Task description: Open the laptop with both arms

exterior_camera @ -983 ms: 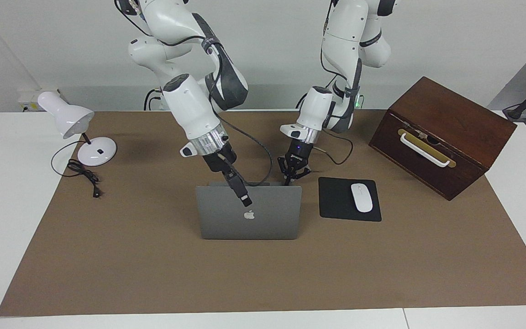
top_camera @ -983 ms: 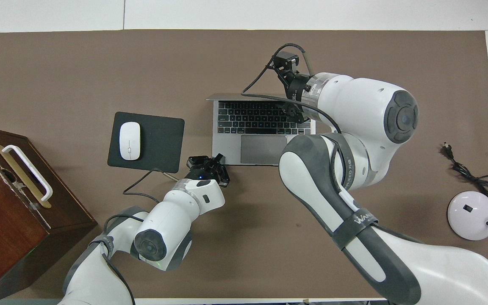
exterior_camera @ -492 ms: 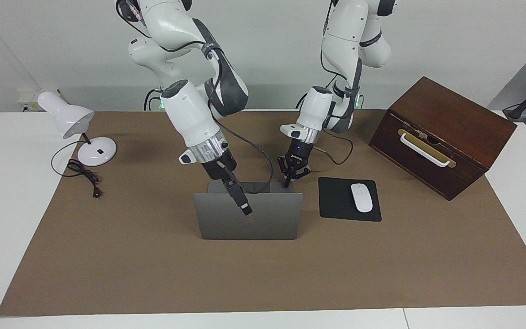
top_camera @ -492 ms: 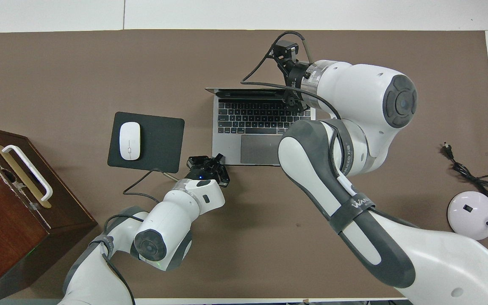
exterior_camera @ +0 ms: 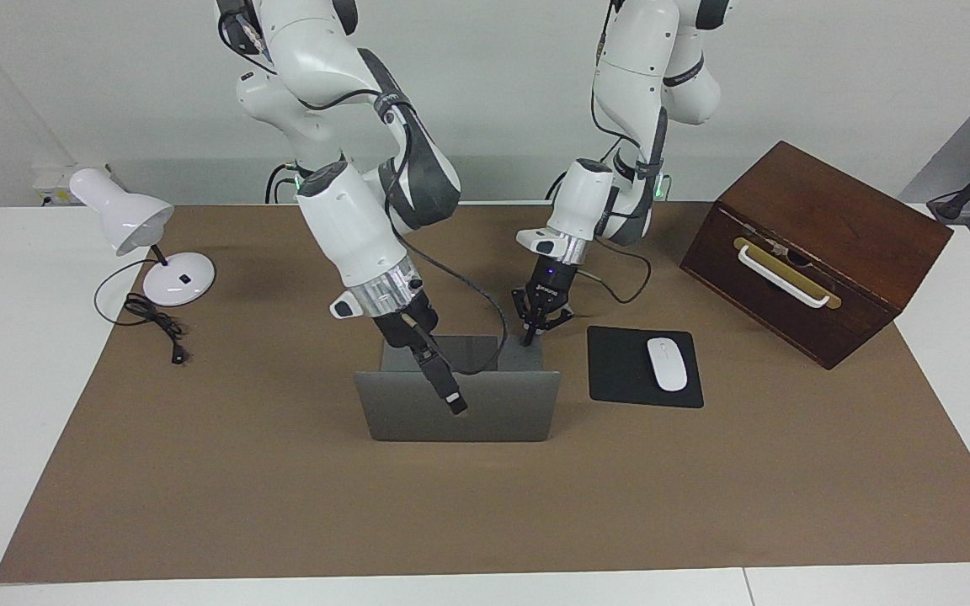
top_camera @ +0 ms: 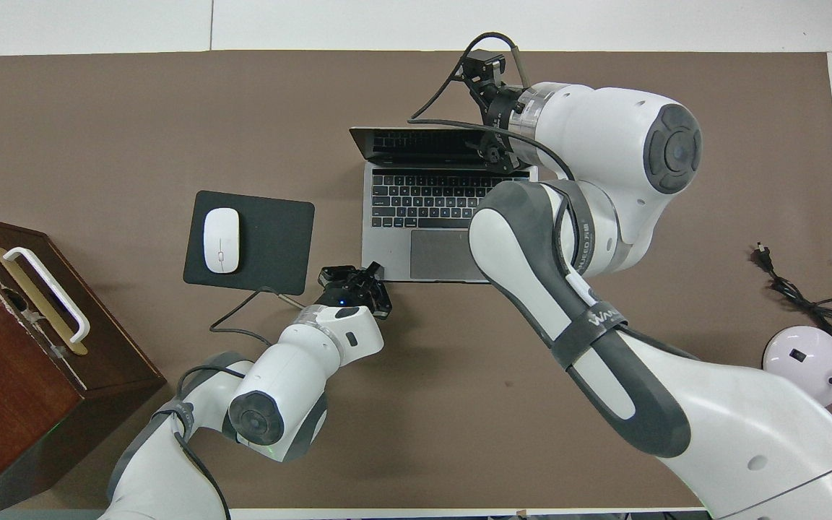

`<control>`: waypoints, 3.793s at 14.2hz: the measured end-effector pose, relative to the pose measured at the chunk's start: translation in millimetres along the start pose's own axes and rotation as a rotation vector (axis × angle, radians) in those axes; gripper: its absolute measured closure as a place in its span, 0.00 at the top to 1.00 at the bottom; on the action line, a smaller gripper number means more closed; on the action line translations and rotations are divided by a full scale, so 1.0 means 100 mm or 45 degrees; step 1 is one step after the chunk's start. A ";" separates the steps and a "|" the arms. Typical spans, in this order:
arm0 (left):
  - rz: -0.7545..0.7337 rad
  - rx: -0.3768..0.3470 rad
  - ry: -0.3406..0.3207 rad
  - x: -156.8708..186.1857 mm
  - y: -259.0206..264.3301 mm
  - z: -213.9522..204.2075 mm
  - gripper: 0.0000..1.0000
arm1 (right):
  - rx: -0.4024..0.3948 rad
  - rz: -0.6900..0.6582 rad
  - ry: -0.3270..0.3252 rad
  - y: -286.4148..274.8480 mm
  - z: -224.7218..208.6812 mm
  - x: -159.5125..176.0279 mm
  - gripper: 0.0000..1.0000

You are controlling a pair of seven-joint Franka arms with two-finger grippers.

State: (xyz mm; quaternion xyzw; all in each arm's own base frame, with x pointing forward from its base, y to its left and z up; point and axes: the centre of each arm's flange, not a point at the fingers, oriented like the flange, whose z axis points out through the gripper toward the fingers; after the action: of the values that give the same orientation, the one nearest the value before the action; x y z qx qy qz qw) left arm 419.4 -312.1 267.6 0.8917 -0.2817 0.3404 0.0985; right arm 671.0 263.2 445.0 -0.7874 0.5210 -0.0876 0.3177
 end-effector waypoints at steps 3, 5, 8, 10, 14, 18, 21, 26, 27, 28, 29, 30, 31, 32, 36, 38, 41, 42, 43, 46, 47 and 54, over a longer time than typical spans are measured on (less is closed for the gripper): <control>0.000 0.000 0.000 0.00 0.00 0.00 0.01 | 0.001 0.000 0.004 -0.02 0.08 0.03 1.00; 0.000 0.000 0.000 0.00 0.00 0.00 0.01 | 0.000 -0.008 0.015 -0.04 0.12 0.08 1.00; 0.001 0.000 0.000 0.00 0.00 0.00 0.01 | -0.011 -0.013 0.020 -0.06 0.12 0.12 1.00; 0.001 0.000 0.000 0.00 0.00 0.00 0.01 | -0.020 -0.017 0.018 -0.07 0.11 0.13 1.00; 0.000 0.000 0.000 0.00 0.00 0.00 0.01 | -0.131 -0.023 -0.034 -0.14 0.02 0.13 1.00; -0.061 -0.002 0.006 0.03 0.01 0.03 0.01 | -0.253 -0.026 -0.089 -0.36 -0.49 0.21 1.00; -0.093 -0.004 0.013 0.08 0.02 0.08 0.01 | -0.355 -0.019 -0.122 -0.39 -0.93 0.29 1.00; -0.128 -0.015 -0.047 0.25 0.01 0.02 0.01 | -0.443 -0.255 -0.147 -0.51 -1.90 0.69 1.00; -0.136 -0.019 -0.064 0.34 -0.01 -0.05 0.01 | -0.467 -0.372 -0.136 -0.48 -2.09 0.80 1.00; -0.144 -0.020 -0.073 0.41 -0.04 -0.13 0.01 | -0.497 -0.510 -0.109 -0.45 -2.26 0.89 1.00; -0.151 -0.022 -0.078 0.48 -0.07 -0.20 0.01 | -0.530 -0.665 -0.069 -0.44 -2.44 0.97 1.00; -0.158 -0.021 -0.083 0.51 -0.10 -0.25 0.01 | -0.555 -0.812 -0.034 -0.43 -2.60 1.00 1.00; -0.164 -0.020 -0.095 0.53 -0.12 -0.28 0.01 | -0.577 -0.959 -0.010 -0.43 -2.76 1.02 1.00; -0.169 -0.020 -0.117 0.55 -0.15 -0.30 0.01 | -0.601 -1.091 0.001 -0.43 -2.88 1.05 1.00; -0.202 -0.036 -0.248 0.87 -0.28 -0.54 0.01 | -0.687 -1.463 -0.018 -0.30 -3.18 1.54 1.00; -0.221 -0.041 -0.295 1.05 -0.37 -0.70 0.01 | -0.706 -1.546 -0.044 -0.22 -3.25 1.77 1.00; -0.254 -0.039 -0.357 1.23 -0.55 -0.86 0.01 | -0.765 -1.532 -0.144 -0.06 -3.24 1.87 1.00; -0.265 -0.039 -0.386 1.31 -0.61 -0.90 0.01 | -0.779 -1.522 -0.170 -0.03 -3.23 1.86 1.00; -0.276 -0.040 -0.413 1.42 -0.68 -0.97 0.01 | -0.783 -1.520 -0.180 -0.02 -3.23 1.85 1.00; -0.327 -0.034 -0.480 1.74 -0.98 -1.29 0.01 | -0.783 -1.525 -0.194 -0.02 -3.24 1.80 1.00; -0.347 -0.030 -0.492 1.85 -1.10 -1.44 0.01 | -0.780 -1.521 -0.195 -0.03 -3.23 1.76 1.00; -0.471 0.020 -0.582 2.06 -1.98 -2.26 0.01 | -0.768 -1.428 -0.193 0.13 -3.41 1.49 1.00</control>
State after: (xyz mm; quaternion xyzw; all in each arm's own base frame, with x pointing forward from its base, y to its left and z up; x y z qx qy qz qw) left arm 533.2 -155.7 575.9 0.9822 -0.1267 0.1091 0.0861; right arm 567.0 -10.4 675.4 -0.9991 0.0077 -0.0343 0.0241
